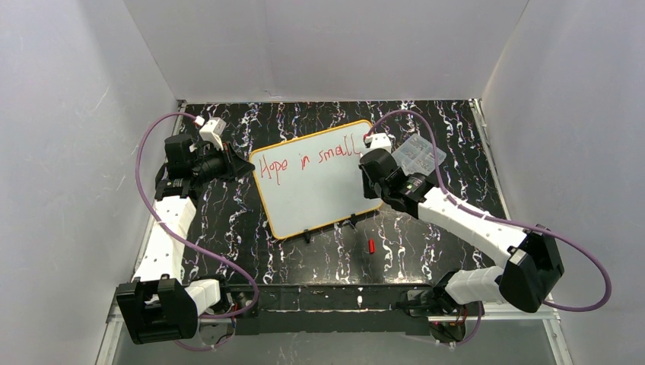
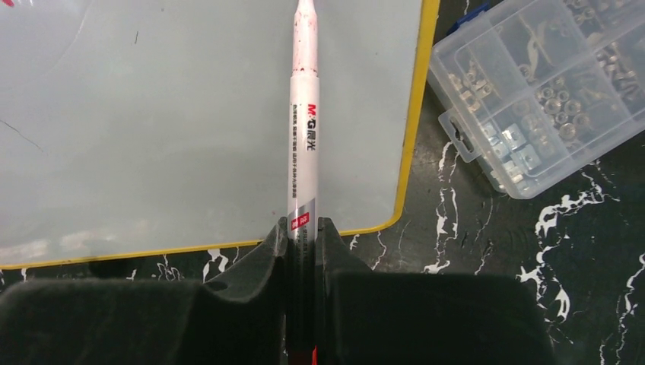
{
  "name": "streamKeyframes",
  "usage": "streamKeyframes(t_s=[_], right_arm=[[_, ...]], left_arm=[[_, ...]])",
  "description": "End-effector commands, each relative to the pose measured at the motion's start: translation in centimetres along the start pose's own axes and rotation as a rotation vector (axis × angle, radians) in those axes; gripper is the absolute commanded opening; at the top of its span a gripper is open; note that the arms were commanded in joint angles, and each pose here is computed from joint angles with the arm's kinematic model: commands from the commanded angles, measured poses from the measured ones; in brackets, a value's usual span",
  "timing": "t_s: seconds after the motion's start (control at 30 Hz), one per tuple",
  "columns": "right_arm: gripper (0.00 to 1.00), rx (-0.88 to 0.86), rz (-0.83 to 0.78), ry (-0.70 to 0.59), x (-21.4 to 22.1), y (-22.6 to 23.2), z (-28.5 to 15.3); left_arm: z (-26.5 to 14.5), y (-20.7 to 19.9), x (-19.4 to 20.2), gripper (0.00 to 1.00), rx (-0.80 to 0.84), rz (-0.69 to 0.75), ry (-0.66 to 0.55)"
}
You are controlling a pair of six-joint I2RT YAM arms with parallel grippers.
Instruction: Write a sentence on the whiteboard
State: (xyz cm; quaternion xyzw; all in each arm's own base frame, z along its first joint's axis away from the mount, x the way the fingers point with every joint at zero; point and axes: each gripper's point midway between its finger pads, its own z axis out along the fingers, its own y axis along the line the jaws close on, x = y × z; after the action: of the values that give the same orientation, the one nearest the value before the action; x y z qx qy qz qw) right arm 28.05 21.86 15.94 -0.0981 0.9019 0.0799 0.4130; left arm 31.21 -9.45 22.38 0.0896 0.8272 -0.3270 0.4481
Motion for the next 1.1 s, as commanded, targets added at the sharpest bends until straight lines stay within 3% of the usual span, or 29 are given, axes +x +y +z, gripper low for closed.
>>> streamKeyframes(t_s=[0.0,0.17,0.37,1.07], right_arm=[[0.01,0.033,0.01,-0.146,-5.0,-1.0,-2.8],[0.01,-0.011,-0.029,-0.233,-7.5,-0.8,-5.0],[0.01,-0.14,-0.075,-0.245,-7.9,1.0,-6.2],[0.01,-0.425,-0.056,-0.197,-3.4,8.5,-8.4]], left_arm=[[-0.5,-1.2,-0.5,0.0,0.035,0.044,-0.022],[-0.5,-1.2,-0.5,0.0,0.035,0.045,-0.023],[-0.5,-1.1,-0.4,0.0,0.035,0.044,-0.021],[-0.5,-1.4,-0.4,0.0,0.041,0.036,-0.023]])
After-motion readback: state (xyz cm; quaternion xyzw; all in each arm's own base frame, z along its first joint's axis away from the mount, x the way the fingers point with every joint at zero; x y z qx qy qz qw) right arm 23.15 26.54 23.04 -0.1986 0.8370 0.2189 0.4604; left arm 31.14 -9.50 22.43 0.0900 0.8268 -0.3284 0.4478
